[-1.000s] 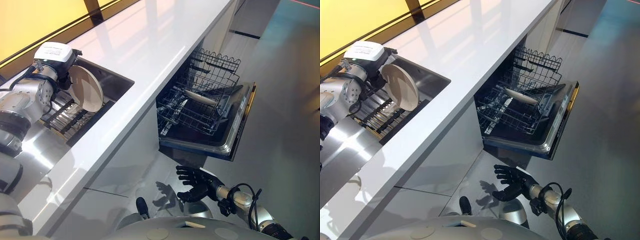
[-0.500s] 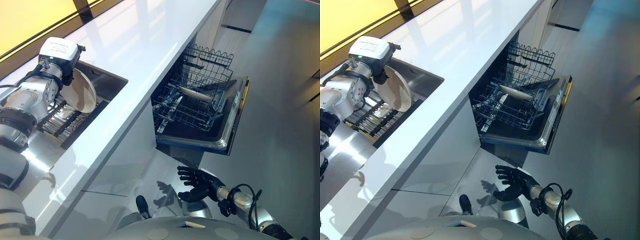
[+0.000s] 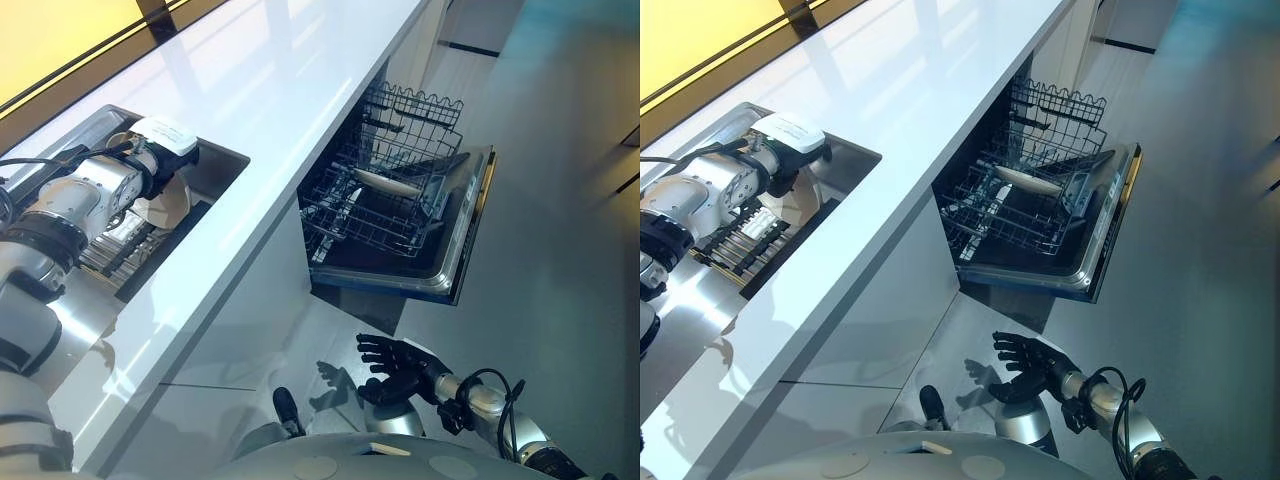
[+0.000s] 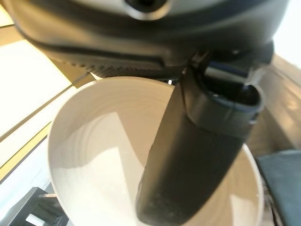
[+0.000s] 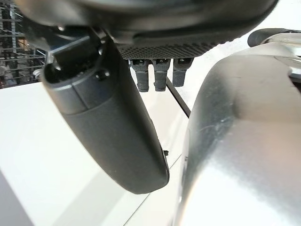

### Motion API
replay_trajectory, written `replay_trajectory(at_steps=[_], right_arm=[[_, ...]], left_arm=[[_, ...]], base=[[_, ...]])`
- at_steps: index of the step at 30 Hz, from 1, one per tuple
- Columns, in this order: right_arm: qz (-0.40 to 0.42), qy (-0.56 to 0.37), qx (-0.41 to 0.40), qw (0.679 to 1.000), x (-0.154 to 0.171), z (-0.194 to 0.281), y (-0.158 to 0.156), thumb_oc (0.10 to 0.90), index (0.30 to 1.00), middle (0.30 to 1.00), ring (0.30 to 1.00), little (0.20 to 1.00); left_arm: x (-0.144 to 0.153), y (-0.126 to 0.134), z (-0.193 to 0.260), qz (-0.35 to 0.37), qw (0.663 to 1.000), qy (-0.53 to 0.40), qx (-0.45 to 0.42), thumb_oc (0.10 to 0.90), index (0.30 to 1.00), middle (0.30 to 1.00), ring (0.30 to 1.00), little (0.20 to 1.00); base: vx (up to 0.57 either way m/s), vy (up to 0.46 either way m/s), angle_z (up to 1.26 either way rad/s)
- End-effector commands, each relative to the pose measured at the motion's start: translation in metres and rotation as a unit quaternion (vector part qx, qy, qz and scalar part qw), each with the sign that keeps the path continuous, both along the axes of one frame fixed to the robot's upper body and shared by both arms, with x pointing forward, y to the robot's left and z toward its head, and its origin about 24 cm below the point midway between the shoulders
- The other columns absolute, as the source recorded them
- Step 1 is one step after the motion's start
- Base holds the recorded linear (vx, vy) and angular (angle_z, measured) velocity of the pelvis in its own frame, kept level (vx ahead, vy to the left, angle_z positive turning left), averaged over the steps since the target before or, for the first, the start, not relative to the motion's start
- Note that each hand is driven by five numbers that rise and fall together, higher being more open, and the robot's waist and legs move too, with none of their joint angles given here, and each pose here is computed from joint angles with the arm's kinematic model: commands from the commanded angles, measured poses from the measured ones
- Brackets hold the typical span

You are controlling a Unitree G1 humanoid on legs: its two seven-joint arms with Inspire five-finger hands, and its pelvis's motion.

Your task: Pick up plates and place into dishwasher.

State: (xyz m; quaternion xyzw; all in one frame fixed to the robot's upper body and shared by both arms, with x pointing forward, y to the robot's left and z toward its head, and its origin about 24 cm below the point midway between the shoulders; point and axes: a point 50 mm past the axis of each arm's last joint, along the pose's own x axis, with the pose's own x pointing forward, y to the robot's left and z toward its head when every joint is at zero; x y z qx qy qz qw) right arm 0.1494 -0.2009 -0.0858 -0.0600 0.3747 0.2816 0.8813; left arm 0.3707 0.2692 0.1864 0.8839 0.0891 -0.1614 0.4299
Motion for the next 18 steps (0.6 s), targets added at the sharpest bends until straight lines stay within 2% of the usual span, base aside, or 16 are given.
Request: replay_trajectory(at_steps=[1,6,8,11,15,18], right_arm=[[0.030,-0.066,0.025,0.997,0.015,0.024,0.009,0.800,0.900,0.900,0.900,0.900],[0.028,-0.070,0.032,0.997,0.017,0.024,0.015,0.800,0.900,0.900,0.900,0.900],[0.028,-0.074,0.036,0.996,0.018,0.023,0.017,0.800,0.900,0.900,0.900,0.900],[0.019,-0.082,0.042,0.996,0.022,0.026,0.020,0.800,0.900,0.900,0.900,0.900],[-0.005,-0.113,0.049,0.992,0.029,0.032,0.024,0.800,0.900,0.900,0.900,0.900],[-0.027,-0.148,0.057,0.987,0.037,0.042,0.027,0.800,0.900,0.900,0.900,0.900]], left_arm=[[0.000,0.018,0.057,0.064,0.992,-0.047,0.096,0.100,0.300,0.300,0.300,0.200],[-0.002,0.023,0.072,0.094,0.979,-0.041,0.174,0.100,0.300,0.300,0.300,0.200],[-0.004,0.030,0.076,0.138,0.975,-0.031,0.170,0.100,0.300,0.300,0.300,0.200],[-0.006,0.040,0.082,0.162,0.969,-0.042,0.182,0.100,0.300,0.300,0.300,0.200],[-0.006,0.039,0.098,0.136,0.970,-0.107,0.169,0.100,0.300,0.300,0.300,0.200],[-0.006,0.035,0.117,0.098,0.964,-0.192,0.155,0.100,0.300,0.300,0.300,0.200]], base=[[-0.03,-0.010,0.02],[-0.04,-0.015,0.04],[-0.05,-0.030,0.04],[-0.05,-0.035,0.03],[-0.06,-0.032,0.15],[-0.06,-0.037,0.15]])
